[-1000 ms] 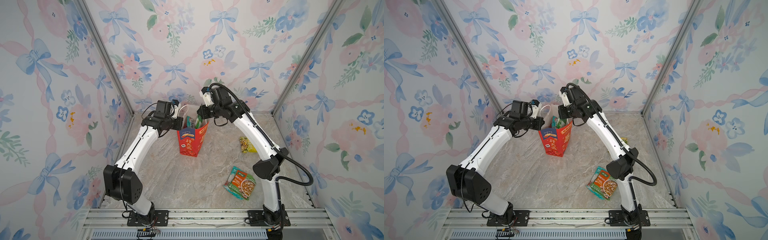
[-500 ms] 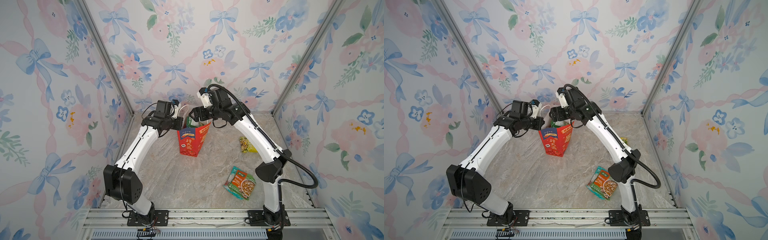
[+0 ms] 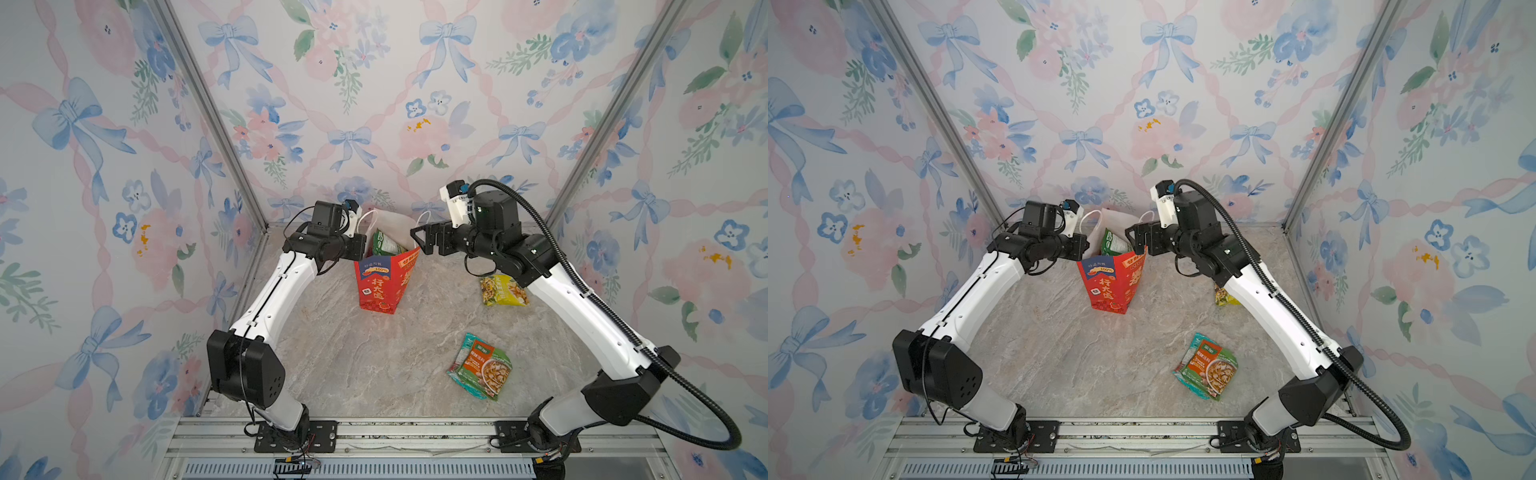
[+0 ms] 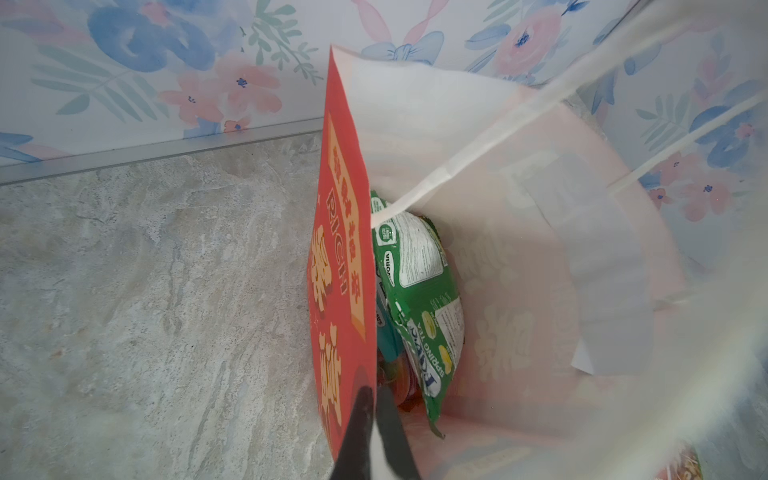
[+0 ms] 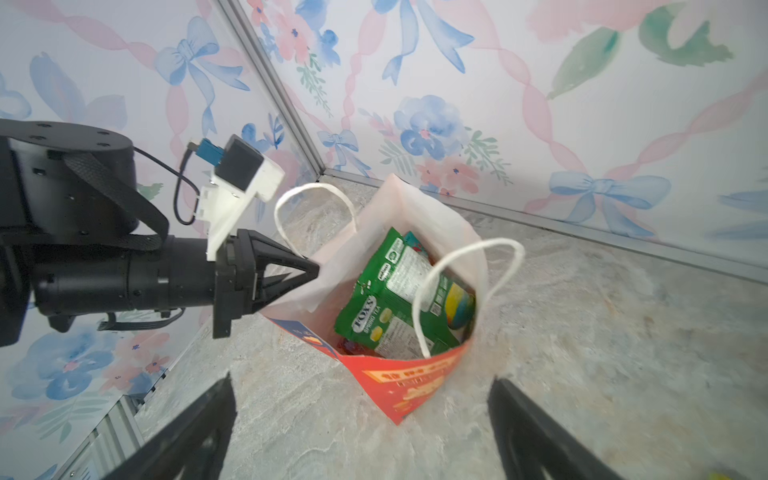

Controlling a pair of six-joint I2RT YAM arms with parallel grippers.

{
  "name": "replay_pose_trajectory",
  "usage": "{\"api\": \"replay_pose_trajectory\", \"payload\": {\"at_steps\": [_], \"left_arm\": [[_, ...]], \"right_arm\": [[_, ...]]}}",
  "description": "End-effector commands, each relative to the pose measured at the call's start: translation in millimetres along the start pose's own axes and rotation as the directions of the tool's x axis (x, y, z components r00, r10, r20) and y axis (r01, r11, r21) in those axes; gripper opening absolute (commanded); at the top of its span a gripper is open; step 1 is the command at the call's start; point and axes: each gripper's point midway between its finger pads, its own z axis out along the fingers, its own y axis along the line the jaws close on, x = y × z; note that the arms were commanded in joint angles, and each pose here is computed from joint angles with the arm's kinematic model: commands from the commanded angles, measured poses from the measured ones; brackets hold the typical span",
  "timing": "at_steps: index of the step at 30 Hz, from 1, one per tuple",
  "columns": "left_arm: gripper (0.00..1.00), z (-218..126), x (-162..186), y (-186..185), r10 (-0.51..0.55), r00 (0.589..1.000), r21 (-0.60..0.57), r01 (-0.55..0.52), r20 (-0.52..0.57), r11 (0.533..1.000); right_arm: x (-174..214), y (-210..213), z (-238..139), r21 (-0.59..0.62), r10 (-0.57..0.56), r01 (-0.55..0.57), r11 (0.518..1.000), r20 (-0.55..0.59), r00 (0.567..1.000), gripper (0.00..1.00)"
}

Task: Place the snacks into the paper bag
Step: 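Move the right gripper down to the yellow corn chip bag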

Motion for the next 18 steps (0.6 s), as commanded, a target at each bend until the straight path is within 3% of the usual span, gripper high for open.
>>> {"api": "replay_pose_trajectory", "payload": {"at_steps": [1, 5, 9, 13, 18], "left_arm": [[0.0, 4, 13, -3, -0.004, 0.999, 0.015, 0.005, -0.043, 1.0], [0.0, 3, 13, -3, -0.003, 0.999, 0.015, 0.003, -0.042, 1.0], [0.0, 4, 13, -3, -0.005, 0.999, 0.015, 0.005, -0.044, 1.0], [0.0, 4, 13, -2, -0.006, 0.999, 0.012, 0.007, -0.042, 1.0], [0.0, 3, 12, -2, -0.004, 0.999, 0.011, 0.005, -0.041, 1.0]], "right_arm": [[2, -31, -25, 0.076, 0.071, -0.075, 0.994, 0.06, 0.996, 0.97], [46, -89, -45, 0.204, 0.187, -0.188, 0.961, 0.029, 0.982, 0.97], [100, -147, -59, 0.34, 0.309, -0.289, 0.895, -0.005, 0.951, 0.97], [149, -203, -73, 0.462, 0.44, -0.392, 0.796, 0.002, 0.898, 0.97], [194, -260, -85, 0.537, 0.592, -0.538, 0.65, 0.086, 0.801, 0.97]]}}
